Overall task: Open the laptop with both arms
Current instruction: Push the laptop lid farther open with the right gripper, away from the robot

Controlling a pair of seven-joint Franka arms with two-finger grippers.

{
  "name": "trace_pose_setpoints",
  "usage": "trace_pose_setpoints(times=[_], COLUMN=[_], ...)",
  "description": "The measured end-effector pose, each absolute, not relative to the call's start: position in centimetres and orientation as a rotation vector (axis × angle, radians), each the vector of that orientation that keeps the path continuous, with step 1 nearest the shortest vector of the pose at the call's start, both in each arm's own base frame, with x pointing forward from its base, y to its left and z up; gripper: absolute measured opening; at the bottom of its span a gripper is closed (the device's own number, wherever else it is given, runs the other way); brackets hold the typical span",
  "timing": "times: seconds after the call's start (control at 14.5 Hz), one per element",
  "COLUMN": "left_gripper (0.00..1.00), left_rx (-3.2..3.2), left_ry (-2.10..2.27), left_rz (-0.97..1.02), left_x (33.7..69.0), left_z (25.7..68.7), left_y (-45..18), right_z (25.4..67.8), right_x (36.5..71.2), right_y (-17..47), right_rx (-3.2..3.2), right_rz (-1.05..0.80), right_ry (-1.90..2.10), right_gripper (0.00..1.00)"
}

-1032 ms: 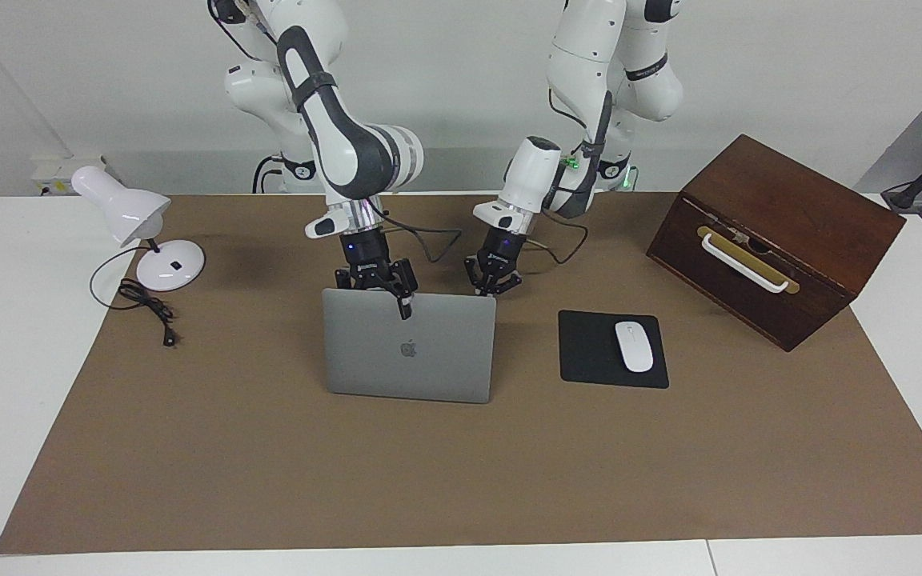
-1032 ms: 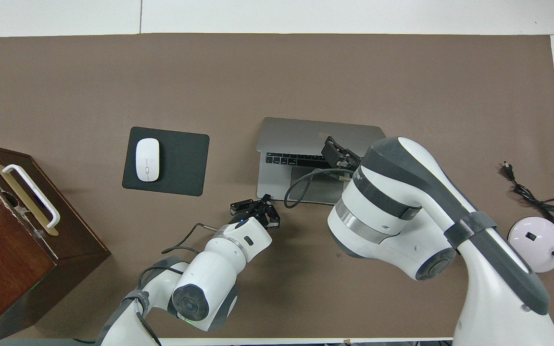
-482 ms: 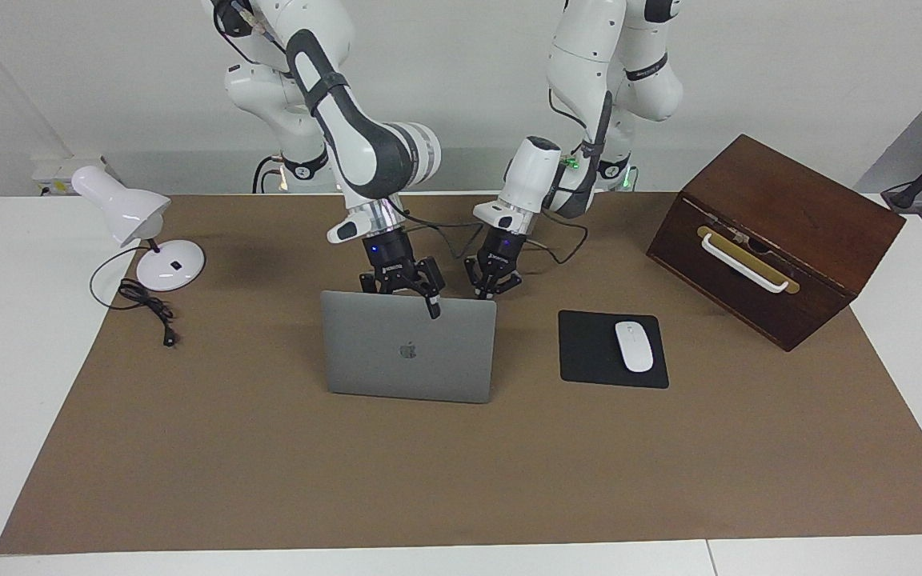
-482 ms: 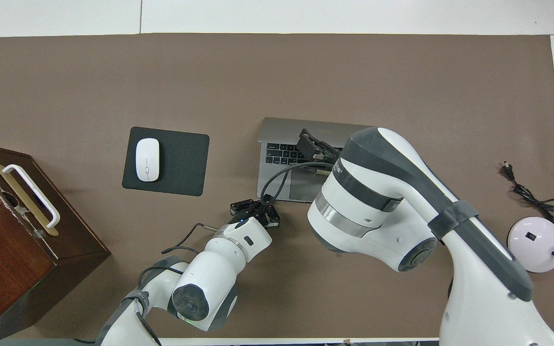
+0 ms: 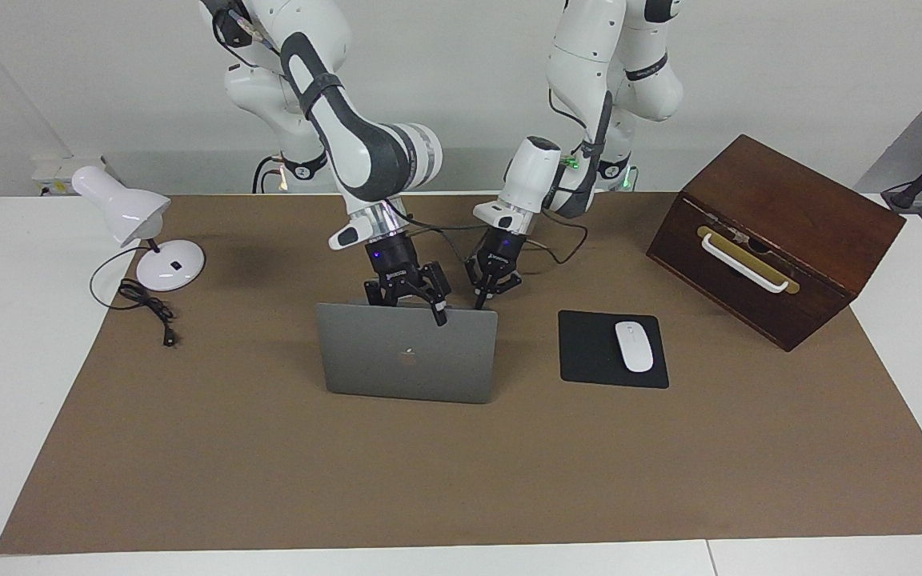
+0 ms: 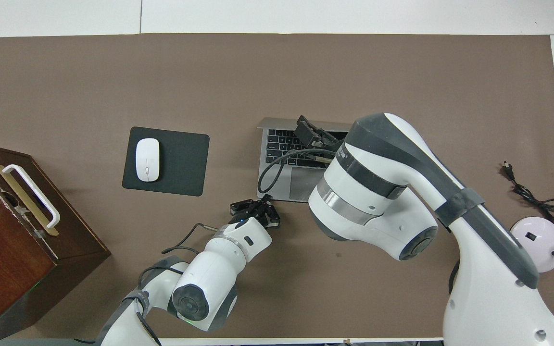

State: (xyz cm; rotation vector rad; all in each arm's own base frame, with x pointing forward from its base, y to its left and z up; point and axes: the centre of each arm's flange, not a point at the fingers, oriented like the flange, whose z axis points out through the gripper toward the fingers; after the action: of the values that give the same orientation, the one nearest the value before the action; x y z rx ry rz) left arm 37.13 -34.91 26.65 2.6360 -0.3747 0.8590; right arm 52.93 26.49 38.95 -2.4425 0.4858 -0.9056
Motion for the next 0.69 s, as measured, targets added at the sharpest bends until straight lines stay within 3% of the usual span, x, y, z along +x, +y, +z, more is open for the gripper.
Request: trace_pose_setpoints(times=[0.69], left_gripper=[0.01], left_rx=[2.636], left_ry=[-0.375], left_rz=[0.859], left_x=[37.1], left_z=[26.6], left_y=[-34.9], right_z=[40.3], right_x=[54.7], right_y=[26.5], right_rx=[-2.401], right_rz=[-0.943], right_ry=[0.49], right_gripper=[1.0])
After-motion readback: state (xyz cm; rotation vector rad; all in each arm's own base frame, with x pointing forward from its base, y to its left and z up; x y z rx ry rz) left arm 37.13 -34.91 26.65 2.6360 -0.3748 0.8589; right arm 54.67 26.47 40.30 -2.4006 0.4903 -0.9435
